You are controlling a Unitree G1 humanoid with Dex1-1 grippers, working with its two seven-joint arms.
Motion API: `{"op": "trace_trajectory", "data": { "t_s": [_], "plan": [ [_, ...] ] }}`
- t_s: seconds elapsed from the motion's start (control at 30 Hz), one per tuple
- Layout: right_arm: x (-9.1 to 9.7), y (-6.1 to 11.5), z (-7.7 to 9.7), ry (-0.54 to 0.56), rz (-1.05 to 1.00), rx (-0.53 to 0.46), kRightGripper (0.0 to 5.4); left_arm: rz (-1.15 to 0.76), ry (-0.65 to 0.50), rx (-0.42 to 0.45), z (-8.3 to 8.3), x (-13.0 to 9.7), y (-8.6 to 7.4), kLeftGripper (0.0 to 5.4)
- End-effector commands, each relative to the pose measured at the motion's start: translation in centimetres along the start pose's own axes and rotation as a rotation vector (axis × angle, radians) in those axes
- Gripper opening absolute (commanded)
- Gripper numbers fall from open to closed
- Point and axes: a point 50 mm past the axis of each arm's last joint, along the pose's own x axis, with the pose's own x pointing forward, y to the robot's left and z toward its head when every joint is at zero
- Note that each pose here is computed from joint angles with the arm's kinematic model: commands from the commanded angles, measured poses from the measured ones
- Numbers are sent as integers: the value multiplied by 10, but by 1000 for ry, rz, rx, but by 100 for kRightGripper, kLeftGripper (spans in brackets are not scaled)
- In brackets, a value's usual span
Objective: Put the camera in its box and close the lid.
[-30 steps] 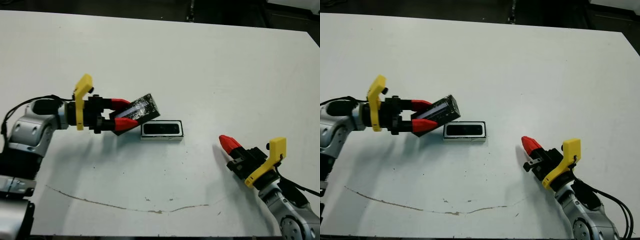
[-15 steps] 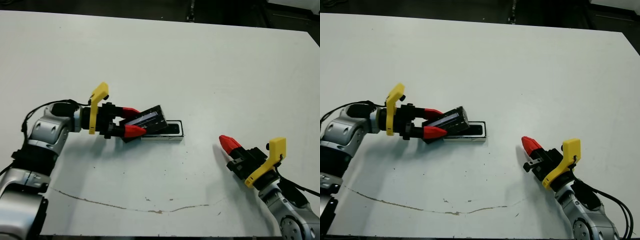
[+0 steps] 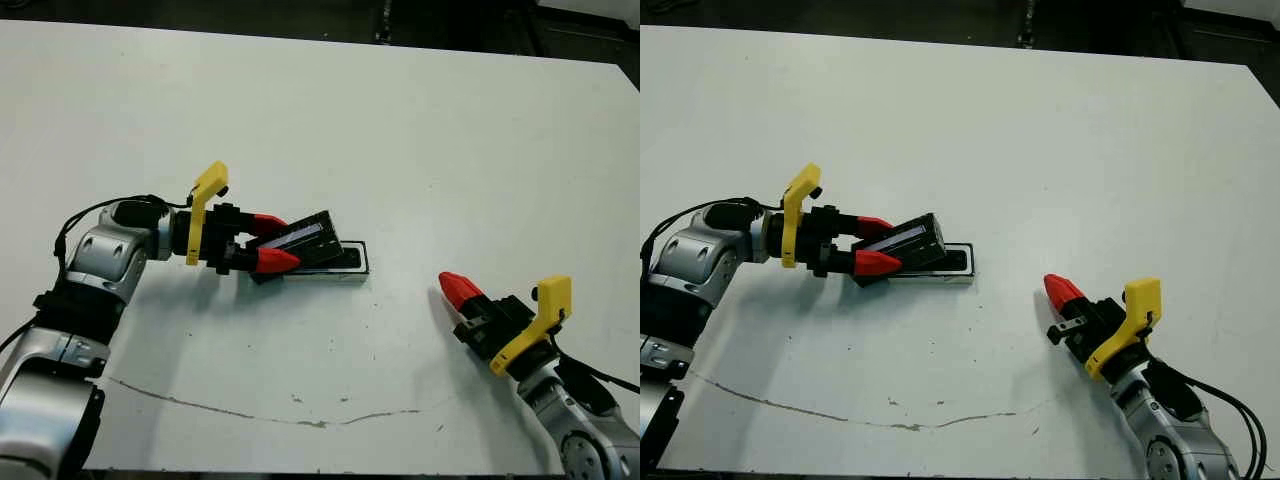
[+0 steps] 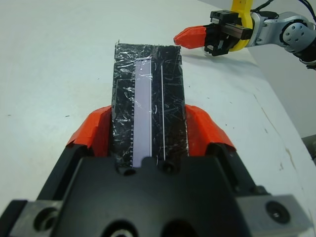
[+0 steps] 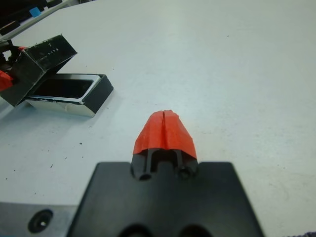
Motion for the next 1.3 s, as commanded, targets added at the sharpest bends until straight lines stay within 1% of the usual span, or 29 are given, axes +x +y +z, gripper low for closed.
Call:
{"op": "trace_trajectory", "data": {
  "t_s": [0.03, 0.1, 0.23, 0.33, 0.43, 0.63, 1.03, 1.17, 1.3],
  "plan": [
    [-4, -3, -3, 19, -13, 0, 0, -77, 37, -15, -12, 18, -8, 315],
    [-4, -4, -3, 23, -17, 2, 0, -73, 44, 18, -13, 21, -9, 315],
    [-4, -3, -2, 24, -20, -7, 0, -36, 112, 81, -14, 26, -8, 315],
    [-4, -3, -2, 20, -18, -7, 0, -20, 133, 89, -14, 29, -8, 315],
    [-4, -3, -1, 16, -15, -15, 0, -32, 131, 119, -14, 35, -7, 315],
    [-5, -3, -1, 17, -11, 0, 0, -50, 98, 82, -13, 50, -6, 315],
    [-5, -3, -1, 17, -19, -7, 0, -75, 77, 85, -10, 68, -8, 315],
    [-5, -3, -1, 16, -9, -1, 0, -110, 74, 76, -8, 78, -9, 315],
    [-5, -3, -1, 16, -13, -2, 0, -147, 77, 95, -7, 89, -9, 315]
  ]
}}
